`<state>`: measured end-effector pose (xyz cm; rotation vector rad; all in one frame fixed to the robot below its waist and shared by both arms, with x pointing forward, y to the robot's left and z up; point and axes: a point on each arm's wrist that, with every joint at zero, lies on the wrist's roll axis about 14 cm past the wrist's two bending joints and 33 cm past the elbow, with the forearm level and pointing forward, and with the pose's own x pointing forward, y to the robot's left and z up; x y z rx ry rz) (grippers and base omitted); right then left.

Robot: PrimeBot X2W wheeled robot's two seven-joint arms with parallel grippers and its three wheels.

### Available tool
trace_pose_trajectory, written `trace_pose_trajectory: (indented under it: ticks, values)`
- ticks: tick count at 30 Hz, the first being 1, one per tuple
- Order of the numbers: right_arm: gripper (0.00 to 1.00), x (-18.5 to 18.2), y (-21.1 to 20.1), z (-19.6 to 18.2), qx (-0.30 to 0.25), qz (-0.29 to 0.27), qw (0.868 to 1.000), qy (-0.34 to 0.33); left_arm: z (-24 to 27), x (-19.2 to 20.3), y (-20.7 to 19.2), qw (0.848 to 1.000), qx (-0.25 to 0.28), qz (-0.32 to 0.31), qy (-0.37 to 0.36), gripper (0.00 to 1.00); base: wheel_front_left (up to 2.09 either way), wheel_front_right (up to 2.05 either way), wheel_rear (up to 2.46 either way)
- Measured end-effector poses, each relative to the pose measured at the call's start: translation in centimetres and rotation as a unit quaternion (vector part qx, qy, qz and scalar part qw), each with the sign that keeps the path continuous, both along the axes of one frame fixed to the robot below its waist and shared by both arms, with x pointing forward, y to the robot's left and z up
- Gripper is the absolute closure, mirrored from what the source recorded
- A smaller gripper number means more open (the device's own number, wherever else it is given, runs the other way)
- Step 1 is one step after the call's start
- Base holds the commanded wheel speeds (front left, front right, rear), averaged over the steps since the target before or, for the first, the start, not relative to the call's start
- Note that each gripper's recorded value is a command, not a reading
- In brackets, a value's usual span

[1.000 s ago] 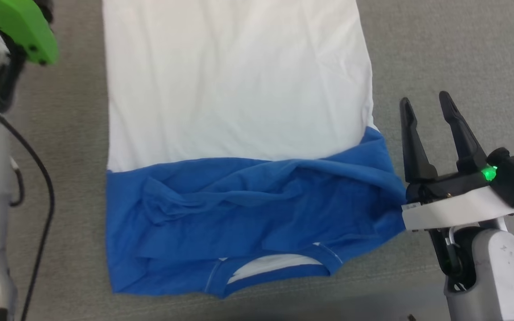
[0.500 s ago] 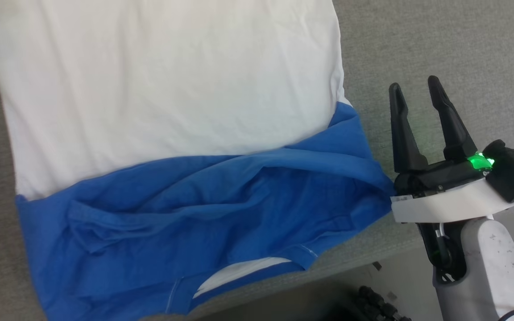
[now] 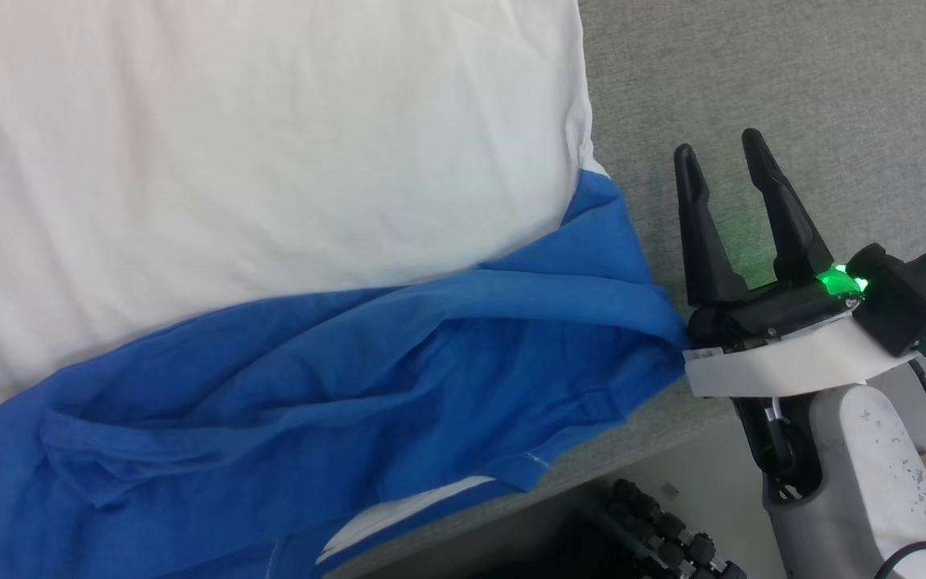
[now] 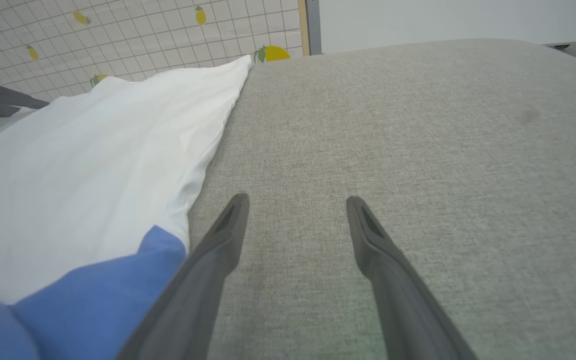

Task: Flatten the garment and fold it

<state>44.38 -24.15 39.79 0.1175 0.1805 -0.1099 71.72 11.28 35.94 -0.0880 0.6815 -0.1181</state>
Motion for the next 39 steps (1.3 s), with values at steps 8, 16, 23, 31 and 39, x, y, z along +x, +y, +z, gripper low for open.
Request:
trace_pose_trajectory:
  ticks: [8, 16, 23, 31, 39]
  values:
    - [0.00, 1.6, 0.7, 0.8, -0.010, 0.020, 1.000, -0.015, 0.8, 0.4, 0.8, 0.999, 0.027, 0.001, -0.031, 1.00, 0.00, 0.00, 0.00]
    - [0.00, 9.9, 3.5, 5.7, -0.053, 0.096, 0.992, -0.062, 2.0, -0.4, -0.7, 0.997, 0.021, -0.043, -0.065, 1.00, 0.00, 0.00, 0.00]
    - [0.00, 18.3, 4.6, 7.1, -0.053, 0.116, 0.992, -0.022, 3.2, -1.5, -1.8, 0.992, -0.004, -0.074, -0.099, 1.00, 0.00, 0.00, 0.00]
    - [0.00, 24.0, 4.5, 4.0, -0.054, 0.096, 0.989, 0.095, 4.5, -1.7, -0.7, 0.989, -0.012, -0.068, -0.134, 1.00, 0.00, 0.00, 0.00]
    - [0.00, 25.8, 4.6, -0.8, -0.048, 0.073, 0.971, 0.222, 4.2, -2.1, 0.9, 0.987, -0.017, -0.053, -0.148, 1.00, 0.00, 0.00, 0.00]
